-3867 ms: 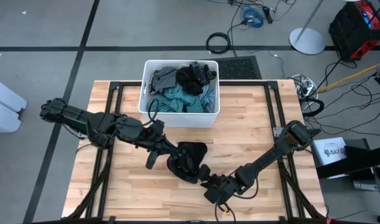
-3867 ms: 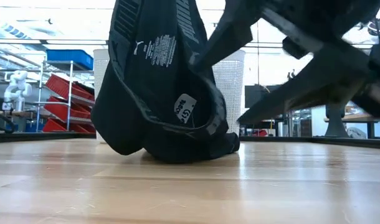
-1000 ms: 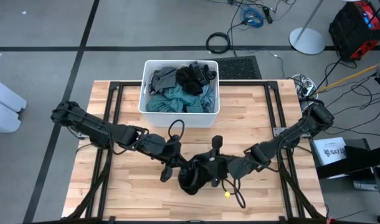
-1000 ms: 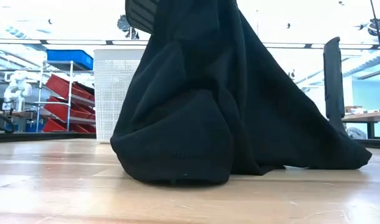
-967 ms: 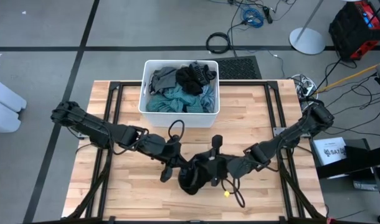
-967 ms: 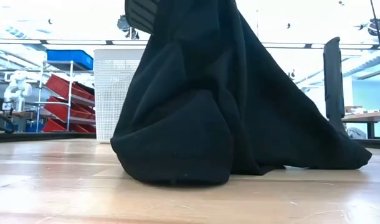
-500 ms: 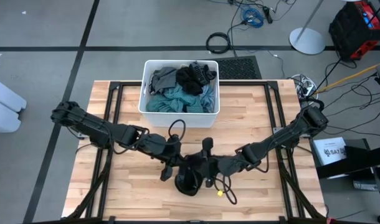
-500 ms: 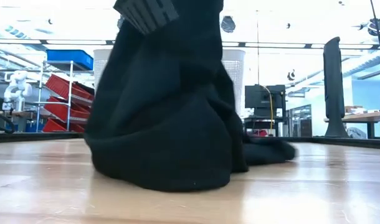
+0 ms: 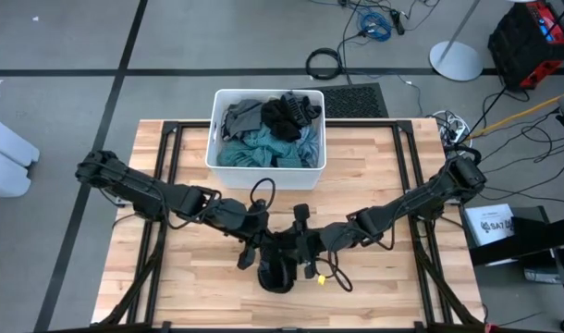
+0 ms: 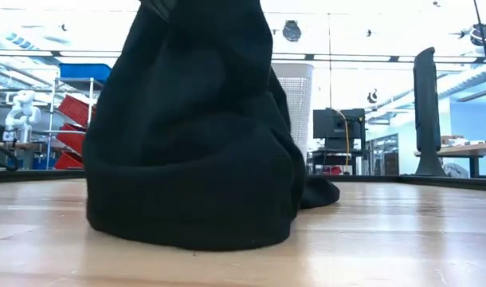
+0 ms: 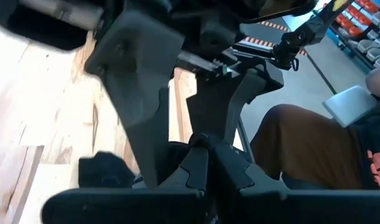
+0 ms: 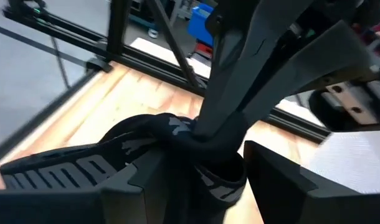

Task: Sort clothes
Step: Put the black underwear into the white bin

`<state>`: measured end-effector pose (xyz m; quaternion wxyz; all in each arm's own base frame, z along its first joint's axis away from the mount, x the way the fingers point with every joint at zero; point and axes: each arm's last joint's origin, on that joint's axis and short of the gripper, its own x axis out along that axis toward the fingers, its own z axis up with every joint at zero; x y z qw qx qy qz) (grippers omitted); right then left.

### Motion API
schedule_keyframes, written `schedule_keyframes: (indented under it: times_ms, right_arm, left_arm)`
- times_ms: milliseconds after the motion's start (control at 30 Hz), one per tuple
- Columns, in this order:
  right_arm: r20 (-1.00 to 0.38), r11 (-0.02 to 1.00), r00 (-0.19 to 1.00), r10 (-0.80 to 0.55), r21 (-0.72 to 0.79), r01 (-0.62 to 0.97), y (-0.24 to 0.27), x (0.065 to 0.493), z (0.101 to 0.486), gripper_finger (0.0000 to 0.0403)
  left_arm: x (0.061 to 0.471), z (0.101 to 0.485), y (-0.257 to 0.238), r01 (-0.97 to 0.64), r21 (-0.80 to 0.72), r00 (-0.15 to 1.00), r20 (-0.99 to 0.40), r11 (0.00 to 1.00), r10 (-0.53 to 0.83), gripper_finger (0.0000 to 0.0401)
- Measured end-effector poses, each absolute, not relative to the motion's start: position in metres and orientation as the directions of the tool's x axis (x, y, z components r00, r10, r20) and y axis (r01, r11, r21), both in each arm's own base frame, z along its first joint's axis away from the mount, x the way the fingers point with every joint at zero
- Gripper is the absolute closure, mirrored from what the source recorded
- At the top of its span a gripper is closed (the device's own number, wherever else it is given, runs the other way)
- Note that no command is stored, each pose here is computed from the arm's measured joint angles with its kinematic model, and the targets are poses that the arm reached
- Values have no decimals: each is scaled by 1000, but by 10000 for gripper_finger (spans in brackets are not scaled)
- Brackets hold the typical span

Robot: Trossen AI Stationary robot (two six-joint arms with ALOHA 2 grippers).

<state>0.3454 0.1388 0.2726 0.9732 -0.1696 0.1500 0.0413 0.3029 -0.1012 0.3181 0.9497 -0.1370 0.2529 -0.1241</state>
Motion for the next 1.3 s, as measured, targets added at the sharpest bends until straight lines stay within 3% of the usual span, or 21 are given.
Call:
schedule_keyframes:
  times_ms: [733,1000,1200,1300]
  right_arm:
    - [-284,957,949,138,-209,-202,126,353,276,225]
    - [-280,957,950,136,-211,-199,126,353,276,289]
    - [-296,956,948,118,-224,-189,123,353,275,381]
    - [-298,955,947,120,-226,-192,121,354,274,391]
  left_arm:
    - [306,325,-102,252,-204,873,-374,946,-313,379]
    - [306,325,-102,253,-46,894,-370,966,-251,374]
    - [306,325,-100,192,-48,908,-371,980,-196,369]
    - [305,325,-104,196,-43,908,-370,980,-198,347]
